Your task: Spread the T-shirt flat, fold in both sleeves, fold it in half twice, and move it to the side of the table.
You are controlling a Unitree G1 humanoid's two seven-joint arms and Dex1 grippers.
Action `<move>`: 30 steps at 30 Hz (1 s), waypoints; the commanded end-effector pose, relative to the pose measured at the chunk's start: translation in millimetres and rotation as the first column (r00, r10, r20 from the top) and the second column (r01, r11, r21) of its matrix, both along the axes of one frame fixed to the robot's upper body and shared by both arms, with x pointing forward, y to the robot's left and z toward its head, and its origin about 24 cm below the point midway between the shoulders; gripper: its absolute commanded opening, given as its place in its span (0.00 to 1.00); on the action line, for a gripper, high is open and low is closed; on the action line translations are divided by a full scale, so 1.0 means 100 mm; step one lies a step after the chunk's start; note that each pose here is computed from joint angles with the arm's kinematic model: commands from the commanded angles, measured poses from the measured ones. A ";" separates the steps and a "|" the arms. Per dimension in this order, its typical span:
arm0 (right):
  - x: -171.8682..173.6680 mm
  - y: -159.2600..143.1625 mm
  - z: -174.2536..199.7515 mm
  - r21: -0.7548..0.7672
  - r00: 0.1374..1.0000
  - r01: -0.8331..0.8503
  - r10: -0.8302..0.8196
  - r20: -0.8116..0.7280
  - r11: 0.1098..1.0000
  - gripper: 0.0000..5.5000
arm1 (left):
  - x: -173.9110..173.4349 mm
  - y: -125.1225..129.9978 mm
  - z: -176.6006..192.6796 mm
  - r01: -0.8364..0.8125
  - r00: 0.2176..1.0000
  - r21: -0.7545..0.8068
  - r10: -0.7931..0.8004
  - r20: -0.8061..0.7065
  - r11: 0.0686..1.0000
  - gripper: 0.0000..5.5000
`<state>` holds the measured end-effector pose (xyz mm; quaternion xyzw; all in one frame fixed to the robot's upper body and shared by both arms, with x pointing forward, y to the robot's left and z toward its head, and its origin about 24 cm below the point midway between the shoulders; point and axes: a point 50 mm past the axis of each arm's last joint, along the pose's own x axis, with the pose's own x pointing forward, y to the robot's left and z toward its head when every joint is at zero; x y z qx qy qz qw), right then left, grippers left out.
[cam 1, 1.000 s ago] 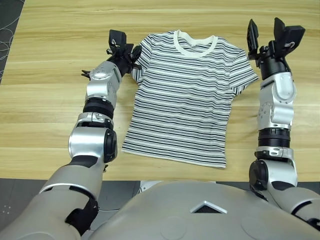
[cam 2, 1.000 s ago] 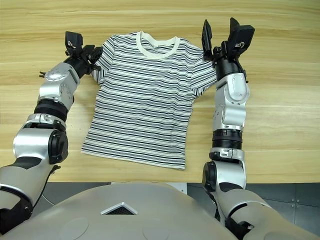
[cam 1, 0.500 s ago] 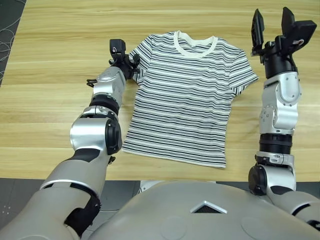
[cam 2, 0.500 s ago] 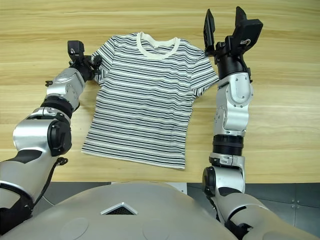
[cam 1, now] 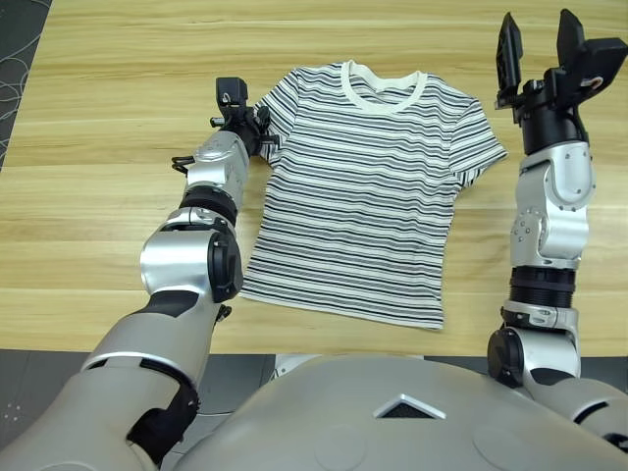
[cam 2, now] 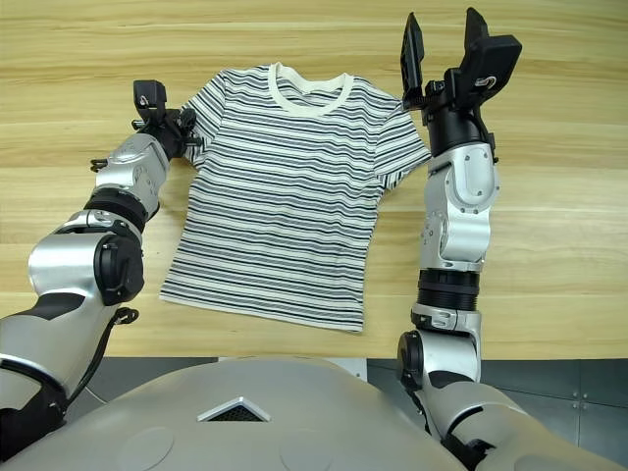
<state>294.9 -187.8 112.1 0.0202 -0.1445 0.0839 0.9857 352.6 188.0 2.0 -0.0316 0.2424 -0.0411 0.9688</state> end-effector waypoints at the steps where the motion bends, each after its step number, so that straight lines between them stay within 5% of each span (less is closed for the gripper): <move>1: -0.03 -0.01 0.04 0.026 1.000 -0.004 0.004 0.006 1.000 0.69 | -0.02 -0.02 -0.05 0.011 1.000 0.034 -0.010 -0.026 0.999 0.16; 6: -0.01 -0.01 0.05 0.037 1.000 -0.005 0.005 0.005 0.999 0.69 | -0.01 -0.03 -0.03 0.018 1.000 0.041 -0.017 -0.019 0.999 0.02; 23: 0.02 -0.02 0.05 0.050 1.000 0.002 -0.003 0.005 0.999 0.69 | 0.15 -0.10 0.22 0.055 0.991 0.089 -0.065 0.114 0.994 0.02; 30: 0.04 -0.02 0.05 0.048 1.000 0.005 -0.005 0.004 0.999 0.69 | 0.11 -0.39 0.15 0.181 0.973 0.122 -0.195 0.119 0.976 0.02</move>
